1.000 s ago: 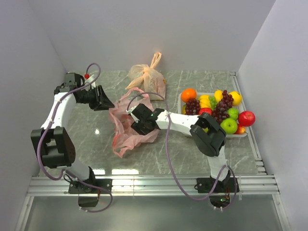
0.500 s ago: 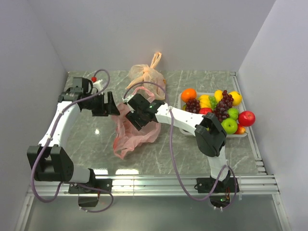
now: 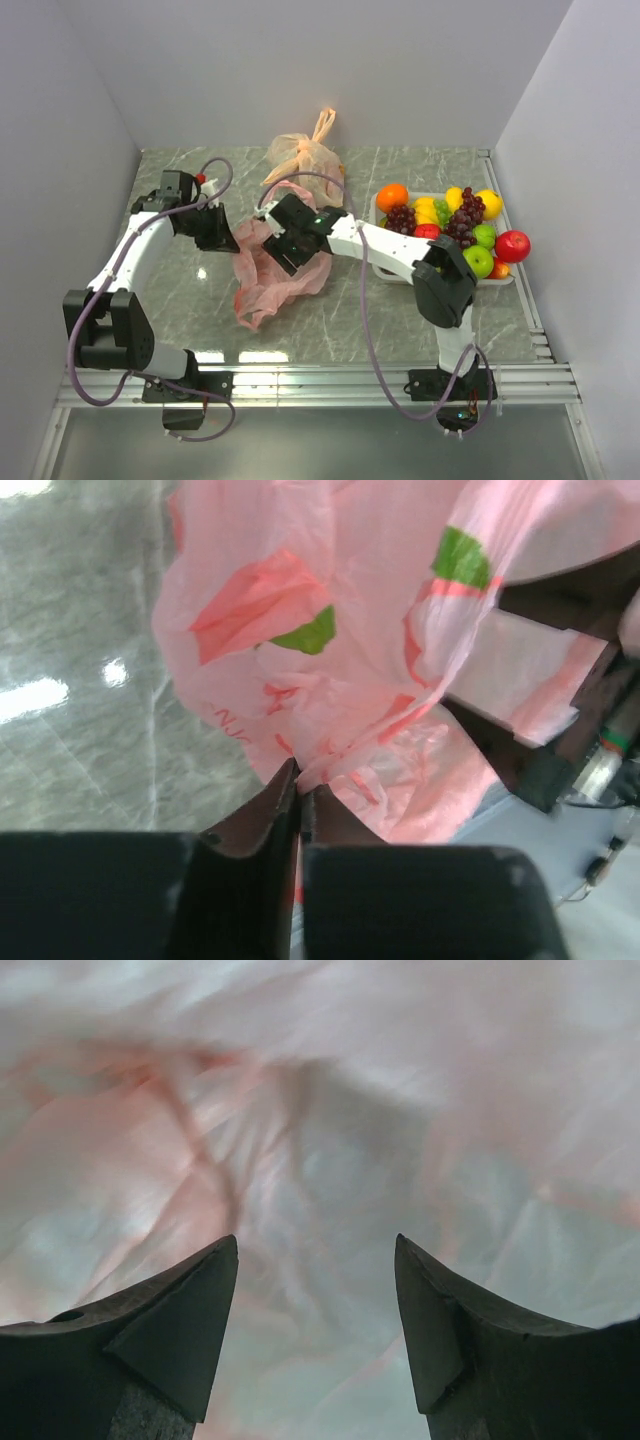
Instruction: Place the fake fruits into the plastic bag and tie a complex knot
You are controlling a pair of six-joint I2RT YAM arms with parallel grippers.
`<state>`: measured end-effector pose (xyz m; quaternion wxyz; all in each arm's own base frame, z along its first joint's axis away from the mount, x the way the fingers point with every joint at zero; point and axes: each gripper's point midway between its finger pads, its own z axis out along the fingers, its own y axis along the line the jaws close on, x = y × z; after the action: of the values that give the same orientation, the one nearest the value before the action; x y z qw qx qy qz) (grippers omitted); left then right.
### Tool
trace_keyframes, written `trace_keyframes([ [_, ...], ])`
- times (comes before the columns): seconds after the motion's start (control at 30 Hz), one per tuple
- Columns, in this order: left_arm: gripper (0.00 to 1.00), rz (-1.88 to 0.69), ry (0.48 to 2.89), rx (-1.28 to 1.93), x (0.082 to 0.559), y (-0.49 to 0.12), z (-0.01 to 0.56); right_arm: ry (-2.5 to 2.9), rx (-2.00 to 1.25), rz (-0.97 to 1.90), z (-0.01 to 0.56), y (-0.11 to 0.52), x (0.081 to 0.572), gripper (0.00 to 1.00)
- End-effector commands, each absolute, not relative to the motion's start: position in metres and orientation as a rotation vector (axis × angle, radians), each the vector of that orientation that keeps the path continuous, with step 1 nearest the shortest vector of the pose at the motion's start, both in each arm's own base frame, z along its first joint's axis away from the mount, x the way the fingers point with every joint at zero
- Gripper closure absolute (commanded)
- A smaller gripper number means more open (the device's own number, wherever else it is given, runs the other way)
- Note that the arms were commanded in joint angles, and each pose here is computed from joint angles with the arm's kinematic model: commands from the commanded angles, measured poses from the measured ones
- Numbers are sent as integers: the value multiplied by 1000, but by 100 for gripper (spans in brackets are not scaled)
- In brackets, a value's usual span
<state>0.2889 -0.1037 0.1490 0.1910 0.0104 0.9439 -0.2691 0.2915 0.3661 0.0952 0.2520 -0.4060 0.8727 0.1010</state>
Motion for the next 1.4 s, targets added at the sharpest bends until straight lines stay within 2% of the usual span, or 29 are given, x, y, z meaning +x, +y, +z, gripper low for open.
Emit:
trace_keyframes([
  [0.0, 100, -892, 2522, 74, 301, -121, 187, 2112, -1144, 596, 206, 375, 276, 29],
  [0.1, 100, -911, 2523, 48, 301, -123, 193, 2015, -1111, 727, 259, 361, 277, 27],
  [0.13, 100, -909, 2519, 47, 301, -123, 194, 1967, -1121, 815, 288, 356, 269, 7],
  [0.17, 100, -908, 2514, 48, 301, -123, 196, 1957, -1099, 830, 300, 347, 273, 2],
  [0.3, 100, -915, 2475, 47, 303, -125, 204, 1932, -914, 747, 347, 279, 305, 1],
  [0.4, 100, -923, 2457, 41, 304, -126, 208, 1963, -778, 634, 360, 224, 323, 0],
  [0.6, 100, -920, 2435, 46, 302, -126, 209, 2044, -541, 359, 371, 114, 329, 0],
  [0.63, 100, -920, 2433, 45, 303, -126, 209, 2061, -452, 288, 374, 80, 324, 0],
  [0.77, 100, -924, 2438, 55, 304, -126, 208, 2148, -244, 17, 368, -14, 304, 0],
  [1.0, 100, -948, 2419, 75, 306, -129, 213, 2363, 100, -306, 322, -129, 271, 1],
  [1.23, 100, -975, 2405, 82, 305, -132, 214, 2450, 342, -417, 274, -198, 262, 3],
  [1.37, 100, -989, 2414, 69, 304, -133, 211, 2475, 350, -370, 247, -208, 266, 3],
])
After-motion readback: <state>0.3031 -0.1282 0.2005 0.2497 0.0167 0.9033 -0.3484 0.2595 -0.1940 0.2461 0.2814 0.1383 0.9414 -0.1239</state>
